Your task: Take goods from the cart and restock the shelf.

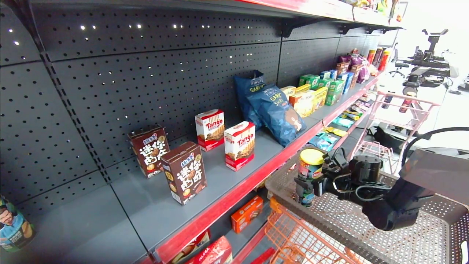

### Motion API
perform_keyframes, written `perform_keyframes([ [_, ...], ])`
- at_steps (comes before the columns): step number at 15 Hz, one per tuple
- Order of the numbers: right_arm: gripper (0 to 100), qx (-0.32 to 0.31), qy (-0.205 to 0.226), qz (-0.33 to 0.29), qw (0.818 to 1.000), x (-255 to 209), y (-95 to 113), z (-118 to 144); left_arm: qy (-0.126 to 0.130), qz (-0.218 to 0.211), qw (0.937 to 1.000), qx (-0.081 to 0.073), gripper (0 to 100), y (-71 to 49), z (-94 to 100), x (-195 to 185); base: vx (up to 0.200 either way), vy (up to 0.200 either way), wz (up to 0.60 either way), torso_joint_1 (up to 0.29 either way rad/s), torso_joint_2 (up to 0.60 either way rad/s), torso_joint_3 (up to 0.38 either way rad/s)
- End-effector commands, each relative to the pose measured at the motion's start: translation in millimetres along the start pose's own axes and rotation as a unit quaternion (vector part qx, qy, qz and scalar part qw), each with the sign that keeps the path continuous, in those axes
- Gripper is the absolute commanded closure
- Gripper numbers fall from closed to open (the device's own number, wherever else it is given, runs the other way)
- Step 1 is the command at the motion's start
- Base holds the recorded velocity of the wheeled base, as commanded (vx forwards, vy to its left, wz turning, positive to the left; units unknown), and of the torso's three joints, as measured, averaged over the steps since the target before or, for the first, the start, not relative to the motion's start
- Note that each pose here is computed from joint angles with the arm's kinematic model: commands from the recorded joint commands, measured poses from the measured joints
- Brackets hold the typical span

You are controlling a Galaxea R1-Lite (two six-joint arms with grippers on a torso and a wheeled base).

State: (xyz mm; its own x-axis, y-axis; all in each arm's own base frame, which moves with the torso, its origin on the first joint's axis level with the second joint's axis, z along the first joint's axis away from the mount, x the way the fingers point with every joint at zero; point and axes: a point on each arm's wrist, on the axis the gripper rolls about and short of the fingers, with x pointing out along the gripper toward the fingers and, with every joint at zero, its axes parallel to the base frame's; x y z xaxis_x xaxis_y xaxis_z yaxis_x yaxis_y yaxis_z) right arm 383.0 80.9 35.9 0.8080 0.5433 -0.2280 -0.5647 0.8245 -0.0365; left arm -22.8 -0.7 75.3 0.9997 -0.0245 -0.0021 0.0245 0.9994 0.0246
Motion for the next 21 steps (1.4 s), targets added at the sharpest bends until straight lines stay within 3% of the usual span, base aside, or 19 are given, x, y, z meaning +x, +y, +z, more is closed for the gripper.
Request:
perform_keyframes([
  [1,0,-0.001,0.006,0.006,1.0,9.3,1.7,-8.9,0.0,0.0,1.0,0.0,0,0.0,0.0,0.0,0.0,0.0,0.0,0.0,0.0,0.0],
  [5,0,-0.008,0.001,0.013,1.0,30.5,-1.7,-16.1,0.0,0.0,1.0,0.0,0,0.0,0.0,0.0,0.0,0.0,0.0,0.0,0.0,0.0],
  [6,100,-0.011,-0.002,0.016,1.0,34.2,-1.6,-16.4,0.0,0.0,1.0,0.0,0,0.0,0.0,0.0,0.0,0.0,0.0,0.0,0.0,0.0],
  [11,100,-0.009,-0.005,0.005,1.0,27.4,-11.3,8.0,0.0,0.0,1.0,0.0,0,0.0,0.0,0.0,0.0,0.0,0.0,0.0,0.0,0.0],
  [14,100,0.003,0.001,-0.013,1.0,-14.2,-9.6,71.7,0.0,0.0,1.0,0.0,0,0.0,0.0,0.0,0.0,0.0,0.0,0.0,0.0,0.0],
  [17,100,0.052,0.015,-0.097,0.994,-83.4,15.0,119.6,0.0,0.0,1.0,0.0,0,0.0,0.0,0.0,0.0,0.0,0.0,0.0,0.0,0.0],
  [19,100,0.062,0.004,-0.148,0.987,-121.4,32.5,130.2,0.0,0.0,1.0,0.0,0,0.0,0.0,0.0,0.0,0.0,0.0,0.0,0.0,0.0],
  [21,100,0.055,0.0,-0.265,0.963,-174.5,54.8,125.4,0.0,0.0,1.0,0.0,0,0.0,0.0,0.0,0.0,0.0,0.0,0.0,0.0,0.0],
])
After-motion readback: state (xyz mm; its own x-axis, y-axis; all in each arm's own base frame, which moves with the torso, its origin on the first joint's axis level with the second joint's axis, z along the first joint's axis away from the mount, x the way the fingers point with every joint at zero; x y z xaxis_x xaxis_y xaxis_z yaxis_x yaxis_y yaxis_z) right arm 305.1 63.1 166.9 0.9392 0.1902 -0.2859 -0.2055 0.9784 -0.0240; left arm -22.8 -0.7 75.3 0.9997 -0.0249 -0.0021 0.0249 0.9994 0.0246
